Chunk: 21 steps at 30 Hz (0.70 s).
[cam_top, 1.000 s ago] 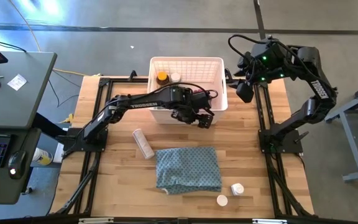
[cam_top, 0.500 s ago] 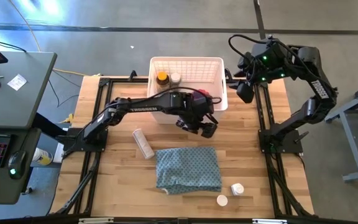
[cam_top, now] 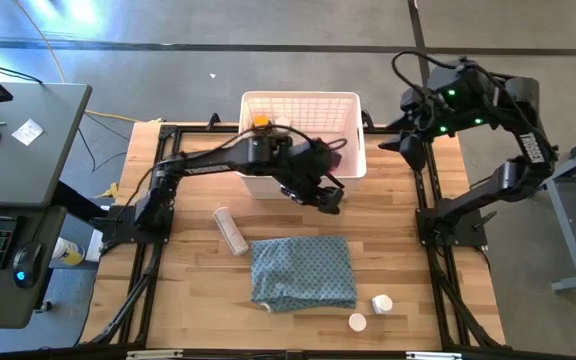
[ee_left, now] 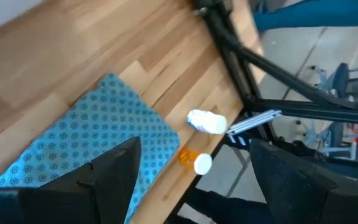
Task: Pick & place medical supplies in basket/bin
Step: Put the white pill bottle into the white bin
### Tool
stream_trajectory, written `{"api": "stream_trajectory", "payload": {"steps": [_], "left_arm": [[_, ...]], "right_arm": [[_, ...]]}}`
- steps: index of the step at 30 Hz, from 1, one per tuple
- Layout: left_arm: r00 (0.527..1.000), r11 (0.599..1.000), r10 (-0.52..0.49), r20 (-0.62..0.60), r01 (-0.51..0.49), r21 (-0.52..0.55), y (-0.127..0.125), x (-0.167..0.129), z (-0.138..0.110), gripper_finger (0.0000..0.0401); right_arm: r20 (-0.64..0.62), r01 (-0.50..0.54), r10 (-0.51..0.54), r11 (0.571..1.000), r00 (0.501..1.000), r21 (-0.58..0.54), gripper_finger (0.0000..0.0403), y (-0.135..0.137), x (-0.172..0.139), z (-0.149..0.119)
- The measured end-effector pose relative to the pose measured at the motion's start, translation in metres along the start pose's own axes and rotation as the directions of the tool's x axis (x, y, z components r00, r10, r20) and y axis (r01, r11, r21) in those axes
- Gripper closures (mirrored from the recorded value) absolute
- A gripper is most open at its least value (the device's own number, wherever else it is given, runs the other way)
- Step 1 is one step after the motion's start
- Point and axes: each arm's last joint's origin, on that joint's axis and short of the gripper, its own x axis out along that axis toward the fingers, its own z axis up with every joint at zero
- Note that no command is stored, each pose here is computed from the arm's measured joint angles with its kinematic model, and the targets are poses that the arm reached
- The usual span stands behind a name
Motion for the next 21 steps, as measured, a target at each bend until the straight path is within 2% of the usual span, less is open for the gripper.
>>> {"api": "stream_trajectory", "payload": {"steps": [4,8,14,18,21], "left_arm": [[0.999,0.998,-0.028,0.045,0.025,0.060,-0.008,-0.020,-0.007,0.0066],[0.996,0.995,-0.059,0.070,0.053,0.082,-0.015,-0.034,-0.014,0.0066],[0.971,0.979,-0.151,0.183,0.122,0.161,-0.036,-0.055,-0.030,0.0066],[0.922,0.957,-0.257,0.290,0.202,0.207,-0.053,-0.074,-0.040,0.0066],[0.866,0.938,-0.331,0.375,0.257,0.233,-0.066,-0.089,-0.048,0.0066]], "right_arm": [[0.015,-0.086,0.085,0.995,0.996,0.049,0.0171,0.003,-0.012,-0.006],[0.027,-0.103,0.101,0.992,0.995,0.077,0.0171,0.007,-0.019,-0.010],[0.008,-0.169,0.169,0.984,0.986,0.065,0.0171,0.023,-0.022,-0.015],[-0.041,-0.179,0.181,0.983,0.983,0.041,0.0171,0.036,-0.014,-0.021],[-0.127,-0.184,0.186,0.982,0.974,0.030,0.0171,0.045,0.002,-0.029]]}}
